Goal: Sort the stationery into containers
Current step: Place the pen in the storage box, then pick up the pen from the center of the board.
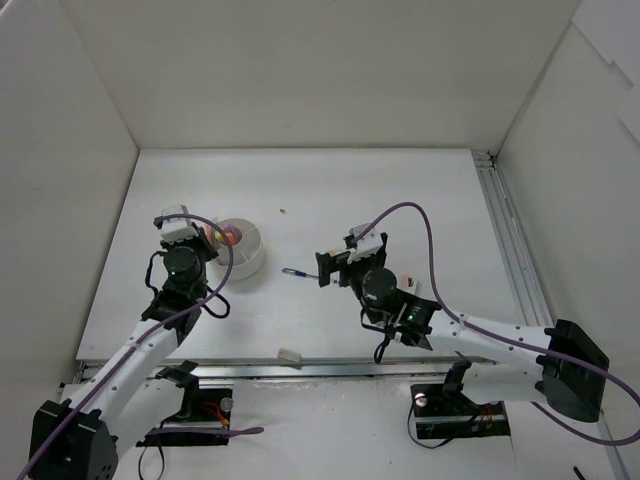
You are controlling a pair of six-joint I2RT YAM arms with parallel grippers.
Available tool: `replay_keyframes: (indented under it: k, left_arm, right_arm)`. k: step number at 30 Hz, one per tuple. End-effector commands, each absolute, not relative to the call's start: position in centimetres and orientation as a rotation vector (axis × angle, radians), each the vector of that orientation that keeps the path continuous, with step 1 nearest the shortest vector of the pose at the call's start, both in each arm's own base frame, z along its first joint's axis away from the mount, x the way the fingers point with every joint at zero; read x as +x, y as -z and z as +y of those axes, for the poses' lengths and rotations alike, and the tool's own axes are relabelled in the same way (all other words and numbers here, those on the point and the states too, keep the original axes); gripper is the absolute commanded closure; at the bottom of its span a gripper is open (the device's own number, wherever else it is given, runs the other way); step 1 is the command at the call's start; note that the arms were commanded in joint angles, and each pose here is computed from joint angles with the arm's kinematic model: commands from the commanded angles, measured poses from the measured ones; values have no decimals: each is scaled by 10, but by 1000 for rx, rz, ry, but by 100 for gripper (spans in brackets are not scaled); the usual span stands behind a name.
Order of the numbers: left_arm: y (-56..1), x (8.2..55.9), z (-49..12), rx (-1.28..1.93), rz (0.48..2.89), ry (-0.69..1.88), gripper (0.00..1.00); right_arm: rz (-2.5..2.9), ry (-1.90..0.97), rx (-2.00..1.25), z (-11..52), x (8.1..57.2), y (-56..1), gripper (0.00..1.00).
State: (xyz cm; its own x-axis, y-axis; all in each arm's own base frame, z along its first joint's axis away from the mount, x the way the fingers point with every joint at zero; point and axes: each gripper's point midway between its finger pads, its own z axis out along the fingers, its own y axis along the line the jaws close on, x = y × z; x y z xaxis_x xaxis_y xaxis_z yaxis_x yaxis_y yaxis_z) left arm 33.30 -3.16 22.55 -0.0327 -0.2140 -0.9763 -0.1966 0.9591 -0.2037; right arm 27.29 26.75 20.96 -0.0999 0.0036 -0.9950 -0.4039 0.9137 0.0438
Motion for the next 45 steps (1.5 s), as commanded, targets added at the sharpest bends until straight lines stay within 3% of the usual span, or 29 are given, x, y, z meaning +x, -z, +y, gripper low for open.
replay_keyframes:
  k: [1,7,13,14,15,18,22,27,35,45]
  left_arm:
    - [-264,348,-32,-325,1456,79,100]
    - [-239,363,-35,-351,1526,101,100]
    - [-234,350,-35,-360,1535,127,100]
    - [-233,349,-33,-379,1543,123,93]
    - [-225,346,-31,-387,1585,109,75]
    - [-229,341,-32,-395,1601,123,38]
    - [-233,325,-29,-425,1622,136,2]
    - [-244,308,-44,-381,1681,242,0]
    - [-243,288,-60,-323,1785,304,0]
    - [-212,290,-22,-590,1808,111,0]
  right_arm:
    - [1560,-335,-165,249,280,-242,2]
    - [1554,-266,-350,257,279,-229,2]
    - [1574,-210,-416,260,284,-214,2]
    - [1561,-216,-478,267,281,-214,2]
    - [1559,-215,-545,273,280,-207,2]
    - [1574,-227,-767,293,279,-188,2]
    - [1755,-330,-964,300,291,-157,2]
    - [1989,-483,-1204,322,288,-108,4]
    - [2196,-504,-1215,323,307,-49,12]
    - [2292,-467,-1205,310,300,-23,23]
